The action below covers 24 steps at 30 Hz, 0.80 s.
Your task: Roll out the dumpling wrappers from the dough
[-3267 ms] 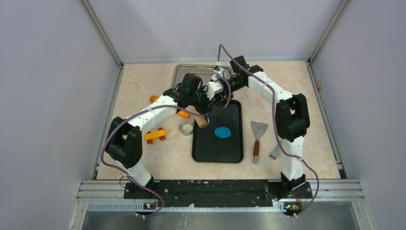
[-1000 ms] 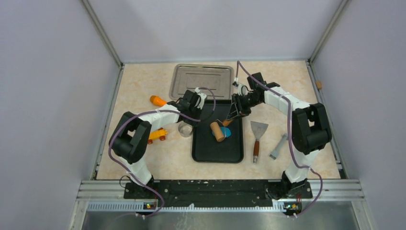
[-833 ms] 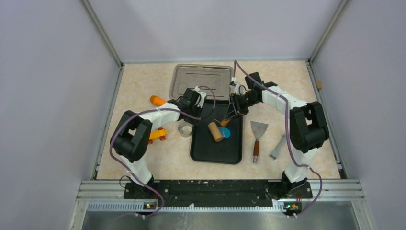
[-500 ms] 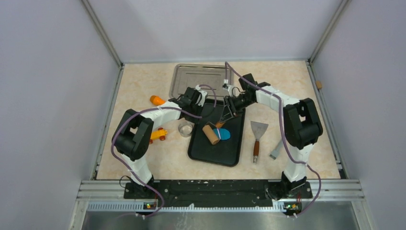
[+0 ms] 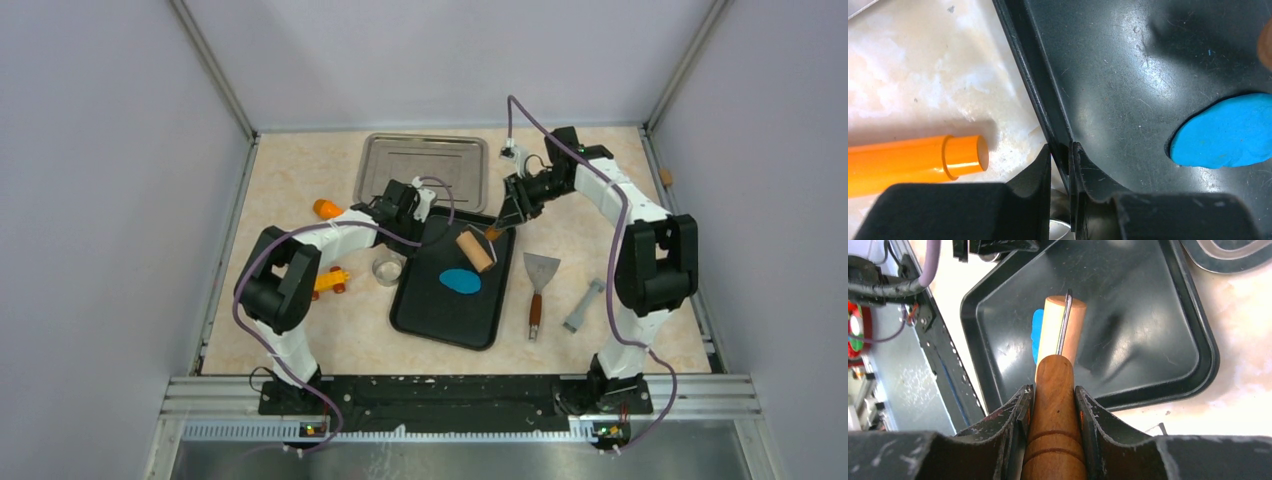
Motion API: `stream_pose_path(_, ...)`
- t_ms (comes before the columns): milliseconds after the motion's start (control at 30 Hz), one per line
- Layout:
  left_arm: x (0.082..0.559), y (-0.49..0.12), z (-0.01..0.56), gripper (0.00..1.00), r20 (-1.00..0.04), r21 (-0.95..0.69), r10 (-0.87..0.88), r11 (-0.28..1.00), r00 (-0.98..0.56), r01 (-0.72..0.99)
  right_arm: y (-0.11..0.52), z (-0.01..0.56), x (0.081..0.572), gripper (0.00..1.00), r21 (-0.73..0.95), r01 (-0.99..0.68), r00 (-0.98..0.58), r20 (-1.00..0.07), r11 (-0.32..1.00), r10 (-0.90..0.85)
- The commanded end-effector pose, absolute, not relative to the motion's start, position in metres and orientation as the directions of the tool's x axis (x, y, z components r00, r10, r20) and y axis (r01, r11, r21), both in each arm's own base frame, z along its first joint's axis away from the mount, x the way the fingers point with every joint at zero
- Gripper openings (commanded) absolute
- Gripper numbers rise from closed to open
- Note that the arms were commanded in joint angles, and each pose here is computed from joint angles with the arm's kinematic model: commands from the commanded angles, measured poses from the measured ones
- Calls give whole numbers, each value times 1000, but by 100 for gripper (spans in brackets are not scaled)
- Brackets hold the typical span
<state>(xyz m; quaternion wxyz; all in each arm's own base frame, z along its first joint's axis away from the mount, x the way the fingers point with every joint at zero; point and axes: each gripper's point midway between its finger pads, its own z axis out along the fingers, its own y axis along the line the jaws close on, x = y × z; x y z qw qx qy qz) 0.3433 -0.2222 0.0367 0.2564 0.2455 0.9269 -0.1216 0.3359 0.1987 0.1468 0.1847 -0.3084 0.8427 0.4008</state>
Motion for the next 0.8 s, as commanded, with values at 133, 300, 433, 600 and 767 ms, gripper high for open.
stream_pose_path(133,362,-244,50,0,-577,-39,592,669,-563,743,204,169,326,0,470,-801,-598,-656,369,-460)
stream_pose_path(300,367,-252,52,0,-564,-37,652,593,-507,804,200,172,313,0,459,-811,-584,-663,363,-468)
stream_pose_path(433,372,-272,56,0,-593,-71,676,497,-438,865,195,168,299,0,439,-826,-564,-667,355,-488)
stream_pose_path(600,377,-283,56,1,-592,-95,698,436,-403,895,203,166,289,0,428,-846,-533,-672,317,-514)
stream_pose_path(767,396,-277,80,37,-622,-77,625,551,-472,831,218,164,288,0,455,-838,-545,-672,302,-501)
